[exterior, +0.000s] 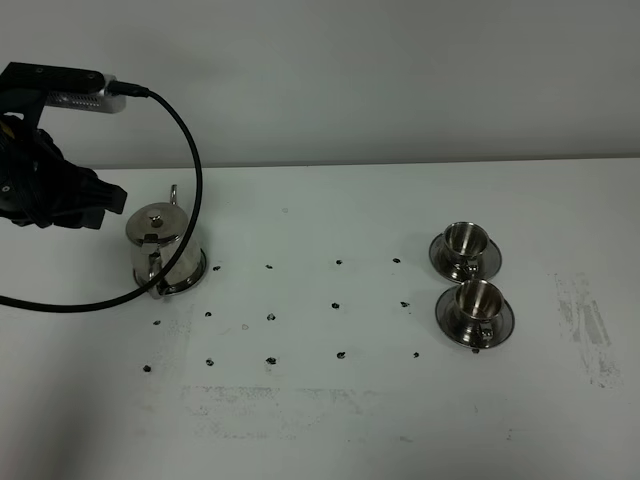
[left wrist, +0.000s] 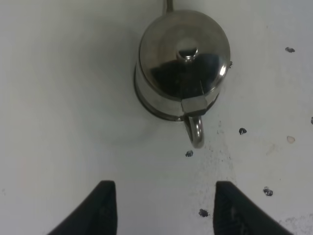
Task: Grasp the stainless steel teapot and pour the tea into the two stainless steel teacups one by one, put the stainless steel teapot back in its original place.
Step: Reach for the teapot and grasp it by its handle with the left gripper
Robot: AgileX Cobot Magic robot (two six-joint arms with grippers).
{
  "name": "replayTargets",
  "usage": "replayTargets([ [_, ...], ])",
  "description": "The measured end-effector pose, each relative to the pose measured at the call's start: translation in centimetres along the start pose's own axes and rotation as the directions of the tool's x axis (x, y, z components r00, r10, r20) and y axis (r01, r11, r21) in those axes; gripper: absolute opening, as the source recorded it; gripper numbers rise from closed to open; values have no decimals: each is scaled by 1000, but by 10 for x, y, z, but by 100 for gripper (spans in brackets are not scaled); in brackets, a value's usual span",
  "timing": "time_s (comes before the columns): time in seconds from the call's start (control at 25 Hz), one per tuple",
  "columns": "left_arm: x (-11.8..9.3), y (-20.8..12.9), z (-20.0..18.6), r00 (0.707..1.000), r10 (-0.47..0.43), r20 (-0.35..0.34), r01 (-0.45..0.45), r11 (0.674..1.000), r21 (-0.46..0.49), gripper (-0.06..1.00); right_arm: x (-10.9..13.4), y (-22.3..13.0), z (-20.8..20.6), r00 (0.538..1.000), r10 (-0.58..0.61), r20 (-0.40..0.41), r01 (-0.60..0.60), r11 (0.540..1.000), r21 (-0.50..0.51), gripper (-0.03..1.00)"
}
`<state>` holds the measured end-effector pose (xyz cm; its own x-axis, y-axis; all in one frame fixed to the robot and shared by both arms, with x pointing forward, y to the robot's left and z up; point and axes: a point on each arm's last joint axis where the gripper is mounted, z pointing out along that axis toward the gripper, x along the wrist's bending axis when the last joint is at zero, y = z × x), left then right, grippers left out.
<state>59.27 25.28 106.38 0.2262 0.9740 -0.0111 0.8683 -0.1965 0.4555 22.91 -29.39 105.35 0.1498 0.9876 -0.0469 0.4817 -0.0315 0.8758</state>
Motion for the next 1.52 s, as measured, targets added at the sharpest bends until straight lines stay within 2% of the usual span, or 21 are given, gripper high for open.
replayTargets([
  [0.56,-2,-2,0,999,-29,26,29,999,18,46,0,0,0,1000,0,1,0,1000,0,24],
  [0.8,-15,-6,4,996,-70,48,66,994,83,46,0,0,0,1000,0,1,0,1000,0,24],
  [1.12,-36,-1,45,988,-152,-25,154,981,119,46,0,0,0,1000,0,1,0,1000,0,24],
  [1.52,-40,21,68,984,-168,-56,176,966,189,46,0,0,0,1000,0,2,0,1000,-1,24],
])
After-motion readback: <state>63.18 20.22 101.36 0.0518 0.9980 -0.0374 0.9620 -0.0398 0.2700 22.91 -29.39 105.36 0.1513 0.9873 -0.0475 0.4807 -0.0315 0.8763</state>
